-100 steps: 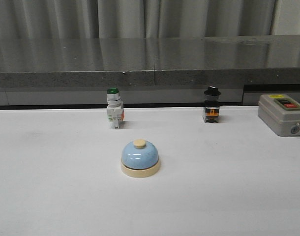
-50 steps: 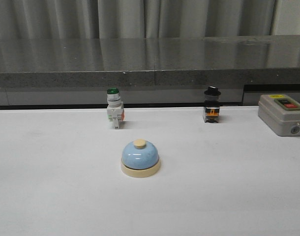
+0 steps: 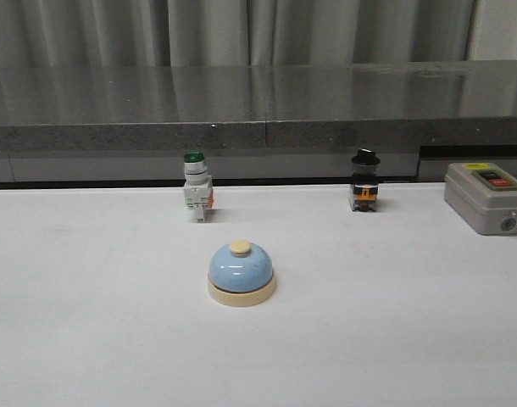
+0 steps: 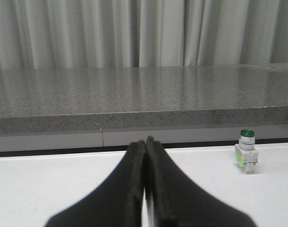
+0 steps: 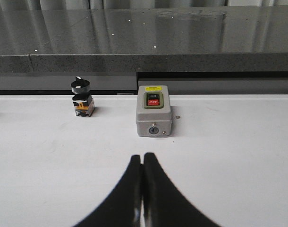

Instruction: Place and press bell with both arms

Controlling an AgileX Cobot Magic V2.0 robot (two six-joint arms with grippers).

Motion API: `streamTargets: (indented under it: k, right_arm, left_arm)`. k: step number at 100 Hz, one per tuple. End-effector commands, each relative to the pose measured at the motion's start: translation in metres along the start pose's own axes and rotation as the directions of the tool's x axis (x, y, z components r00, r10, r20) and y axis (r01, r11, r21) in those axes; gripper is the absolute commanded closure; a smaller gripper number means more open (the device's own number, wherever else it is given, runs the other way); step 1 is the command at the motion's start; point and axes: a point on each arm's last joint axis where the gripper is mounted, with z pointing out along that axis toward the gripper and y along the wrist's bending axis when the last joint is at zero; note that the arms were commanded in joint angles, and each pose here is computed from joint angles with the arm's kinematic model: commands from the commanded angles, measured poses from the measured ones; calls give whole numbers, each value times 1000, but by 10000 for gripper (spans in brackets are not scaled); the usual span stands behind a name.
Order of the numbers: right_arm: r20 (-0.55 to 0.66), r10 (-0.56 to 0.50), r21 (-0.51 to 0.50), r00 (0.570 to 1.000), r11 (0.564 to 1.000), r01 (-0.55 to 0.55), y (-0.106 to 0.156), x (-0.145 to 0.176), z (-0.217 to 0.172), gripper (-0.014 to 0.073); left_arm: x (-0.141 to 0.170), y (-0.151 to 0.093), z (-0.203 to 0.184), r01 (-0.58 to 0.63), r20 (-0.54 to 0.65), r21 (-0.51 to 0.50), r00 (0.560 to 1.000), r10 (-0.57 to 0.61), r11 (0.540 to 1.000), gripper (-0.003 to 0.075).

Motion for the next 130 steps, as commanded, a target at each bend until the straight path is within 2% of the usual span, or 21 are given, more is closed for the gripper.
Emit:
streamTargets:
  k: [1, 71, 86, 95, 109, 130]
  right_arm:
    - [84, -11, 1, 996, 1000, 11, 0, -8, -1, 663]
    - [90, -33, 4, 995, 999, 33, 0, -10, -2, 663]
    - [156, -46, 6, 987, 999, 46, 3, -39, -10, 663]
    - [156, -52, 11, 986, 999, 51, 4, -62, -15, 663]
    - [49, -71, 27, 996, 997, 70, 6, -89, -8, 663]
    - [-102, -65, 24, 993, 997, 68, 10, -125, 28, 663]
  left_arm:
    - [-3, 1, -3, 1, 101, -9, 995, 0, 1000, 739]
    - [-3, 1, -3, 1, 101, -9, 995, 0, 1000, 739]
    - [-3, 1, -3, 1, 101, -9, 995, 0, 1000, 739]
    - [-3, 1, -3, 1, 101, -9, 995, 0, 1000, 739]
    - [-3, 1, -3, 1, 101, -9, 995, 0, 1000, 739]
    - [-3, 1, -3, 1, 101, -9, 995, 0, 1000, 739]
